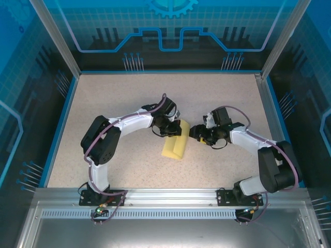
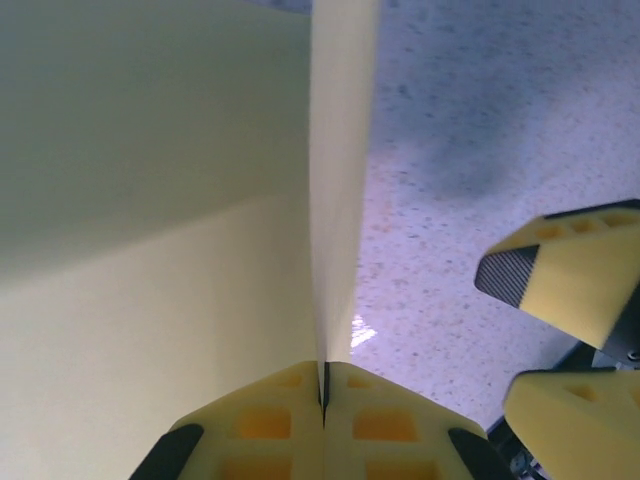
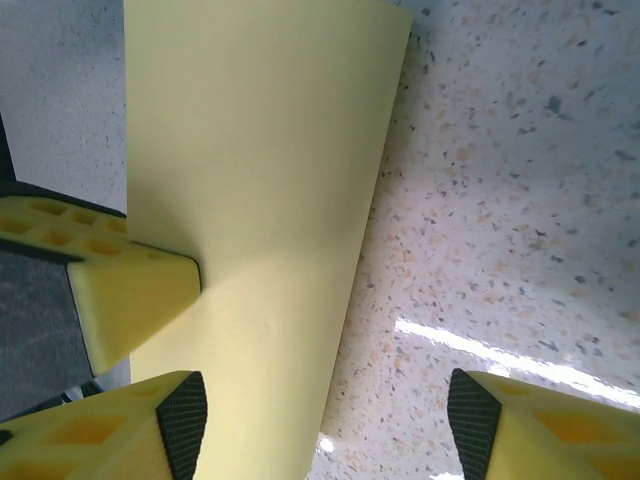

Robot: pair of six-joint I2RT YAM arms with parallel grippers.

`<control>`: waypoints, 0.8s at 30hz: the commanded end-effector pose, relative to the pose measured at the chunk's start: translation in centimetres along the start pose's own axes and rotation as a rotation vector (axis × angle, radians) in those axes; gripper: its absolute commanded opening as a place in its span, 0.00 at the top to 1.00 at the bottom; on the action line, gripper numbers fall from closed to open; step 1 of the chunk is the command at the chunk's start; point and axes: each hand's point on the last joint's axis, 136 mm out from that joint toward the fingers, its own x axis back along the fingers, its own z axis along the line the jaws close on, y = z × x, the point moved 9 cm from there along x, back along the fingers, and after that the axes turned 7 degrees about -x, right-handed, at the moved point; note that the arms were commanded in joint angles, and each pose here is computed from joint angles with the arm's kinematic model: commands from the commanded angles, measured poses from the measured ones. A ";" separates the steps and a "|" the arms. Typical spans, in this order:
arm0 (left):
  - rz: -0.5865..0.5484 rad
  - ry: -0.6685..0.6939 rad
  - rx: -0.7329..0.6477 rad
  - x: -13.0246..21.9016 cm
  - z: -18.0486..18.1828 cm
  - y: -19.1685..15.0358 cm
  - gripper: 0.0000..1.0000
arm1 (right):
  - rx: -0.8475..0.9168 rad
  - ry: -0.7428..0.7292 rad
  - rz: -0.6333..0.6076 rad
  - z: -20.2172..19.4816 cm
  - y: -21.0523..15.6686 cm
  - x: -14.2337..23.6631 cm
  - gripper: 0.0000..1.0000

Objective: Fold a paper plane with a square sheet of paper (pick it up from the middle)
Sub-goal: First fold in half a square sheet of paper at the center of the table.

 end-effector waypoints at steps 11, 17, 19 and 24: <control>-0.059 -0.090 0.031 2.7 2.2 0.3 0.95 | 0.036 0.008 0.030 3.0 -0.1 -3.1 0.37; -0.039 -0.087 0.033 2.4 3.3 -0.2 0.95 | 0.030 -0.004 0.042 3.4 0.0 -4.7 0.42; -0.039 -0.081 0.037 2.4 3.6 -0.2 0.95 | 0.026 -0.023 0.043 3.3 0.1 -5.2 0.43; -0.038 -0.077 0.045 2.2 4.2 -0.5 0.93 | 0.031 -0.045 0.052 3.4 0.2 -6.1 0.45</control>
